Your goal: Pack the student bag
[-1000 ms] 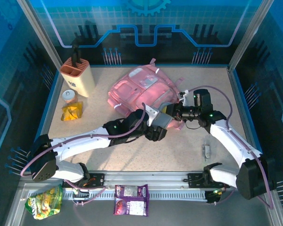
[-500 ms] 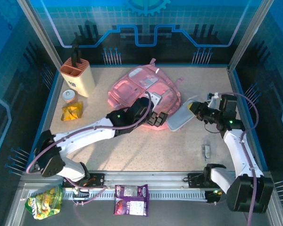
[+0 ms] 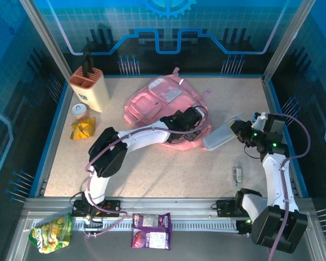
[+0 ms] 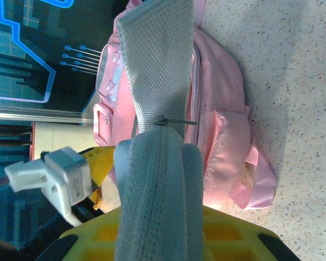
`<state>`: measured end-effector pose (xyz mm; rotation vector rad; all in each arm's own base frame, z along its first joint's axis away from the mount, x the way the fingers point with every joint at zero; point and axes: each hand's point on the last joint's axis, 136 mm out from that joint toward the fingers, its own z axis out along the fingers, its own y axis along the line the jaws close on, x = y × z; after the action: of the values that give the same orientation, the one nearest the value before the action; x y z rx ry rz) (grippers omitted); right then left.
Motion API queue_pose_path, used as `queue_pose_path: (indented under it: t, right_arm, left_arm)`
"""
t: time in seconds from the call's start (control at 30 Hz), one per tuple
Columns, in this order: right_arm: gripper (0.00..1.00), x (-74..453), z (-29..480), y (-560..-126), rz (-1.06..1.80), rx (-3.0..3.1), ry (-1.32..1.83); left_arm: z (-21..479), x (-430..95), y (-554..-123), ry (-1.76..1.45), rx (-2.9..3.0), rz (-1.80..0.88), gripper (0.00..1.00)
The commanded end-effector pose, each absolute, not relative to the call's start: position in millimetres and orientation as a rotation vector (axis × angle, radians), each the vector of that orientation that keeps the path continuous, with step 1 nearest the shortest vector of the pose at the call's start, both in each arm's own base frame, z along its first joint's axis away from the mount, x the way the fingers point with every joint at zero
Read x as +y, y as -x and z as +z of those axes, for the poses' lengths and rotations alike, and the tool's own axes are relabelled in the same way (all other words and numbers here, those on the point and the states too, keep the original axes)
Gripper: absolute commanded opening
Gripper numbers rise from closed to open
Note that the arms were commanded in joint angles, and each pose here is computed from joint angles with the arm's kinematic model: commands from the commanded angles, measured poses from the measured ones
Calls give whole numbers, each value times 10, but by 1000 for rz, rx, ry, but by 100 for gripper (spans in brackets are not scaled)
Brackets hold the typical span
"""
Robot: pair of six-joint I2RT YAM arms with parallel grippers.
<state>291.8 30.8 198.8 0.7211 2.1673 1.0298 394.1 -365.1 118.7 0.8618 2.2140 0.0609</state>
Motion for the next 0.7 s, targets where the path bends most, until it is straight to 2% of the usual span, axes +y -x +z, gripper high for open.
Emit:
queue_pose_path:
  t: [0.0,0.27,0.43,0.57,0.67]
  right_arm:
    - [18,310,1898,-2871,1050,2187,-730]
    - [18,336,1869,-2905,1096,2184,-737]
    - [17,333,1867,-2913,1097,2176,-741]
    - [17,340,1869,-2917,1106,2175,-739]
    - [16,345,1871,-2913,1111,2178,-739]
  left_arm:
    - [1220,-3541,-4109,-803,2244,94,89]
    - [985,-3439,-4140,-821,2299,107,75]
    - [972,-3615,-3954,-876,2322,-44,80]
    - [898,-3633,-3960,-889,2311,-23,83]
    - [847,-3476,-4098,-828,2345,52,77]
